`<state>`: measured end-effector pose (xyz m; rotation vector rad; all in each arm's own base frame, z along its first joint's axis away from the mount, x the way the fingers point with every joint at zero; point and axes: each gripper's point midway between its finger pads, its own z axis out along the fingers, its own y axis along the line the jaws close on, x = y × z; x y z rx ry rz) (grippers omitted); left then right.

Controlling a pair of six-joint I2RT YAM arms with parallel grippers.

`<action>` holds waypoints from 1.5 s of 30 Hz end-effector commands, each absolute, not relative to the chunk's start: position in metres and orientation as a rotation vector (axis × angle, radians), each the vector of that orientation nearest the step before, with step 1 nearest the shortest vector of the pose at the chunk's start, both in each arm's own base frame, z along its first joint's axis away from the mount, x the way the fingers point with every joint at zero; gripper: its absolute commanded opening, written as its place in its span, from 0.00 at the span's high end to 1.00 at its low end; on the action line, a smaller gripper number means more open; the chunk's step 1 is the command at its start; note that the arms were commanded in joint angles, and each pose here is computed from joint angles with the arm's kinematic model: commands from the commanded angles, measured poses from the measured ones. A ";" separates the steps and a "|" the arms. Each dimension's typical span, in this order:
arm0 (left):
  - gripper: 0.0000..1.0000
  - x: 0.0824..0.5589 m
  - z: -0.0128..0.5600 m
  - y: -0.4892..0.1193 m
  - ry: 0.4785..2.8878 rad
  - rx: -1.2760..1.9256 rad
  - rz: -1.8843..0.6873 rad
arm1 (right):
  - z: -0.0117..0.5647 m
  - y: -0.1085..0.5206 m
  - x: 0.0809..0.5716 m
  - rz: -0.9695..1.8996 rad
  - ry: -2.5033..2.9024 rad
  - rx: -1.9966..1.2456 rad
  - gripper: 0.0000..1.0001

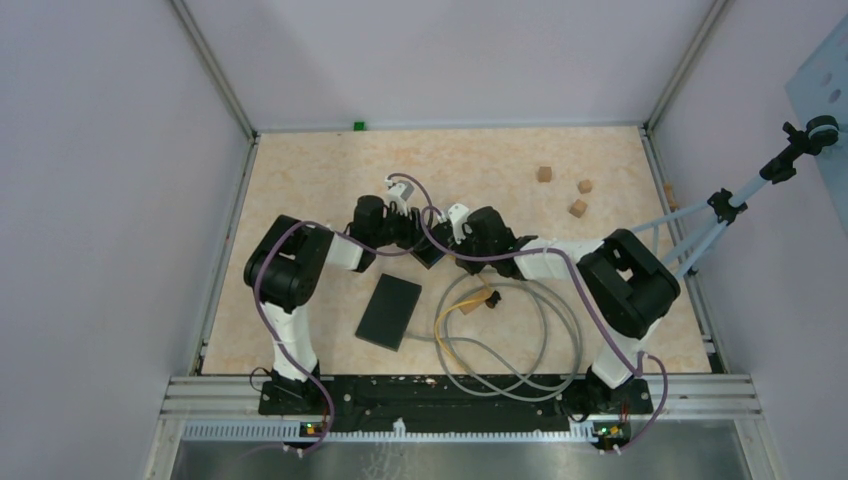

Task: Insert the plug into the switch port
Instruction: Insert the connector into the switch port.

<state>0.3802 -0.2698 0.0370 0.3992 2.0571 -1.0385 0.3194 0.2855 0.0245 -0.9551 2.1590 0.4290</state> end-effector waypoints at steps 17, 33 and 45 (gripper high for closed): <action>0.52 0.252 -0.036 -0.293 2.382 0.516 -1.308 | 0.116 0.362 0.377 0.532 1.817 -0.702 1.00; 0.52 0.222 -0.038 -0.302 2.388 0.574 -1.411 | 0.199 0.387 0.412 0.554 1.595 -0.607 1.00; 0.53 0.218 -0.035 -0.301 2.363 0.576 -1.430 | 0.273 0.383 0.405 0.614 1.423 -0.529 1.00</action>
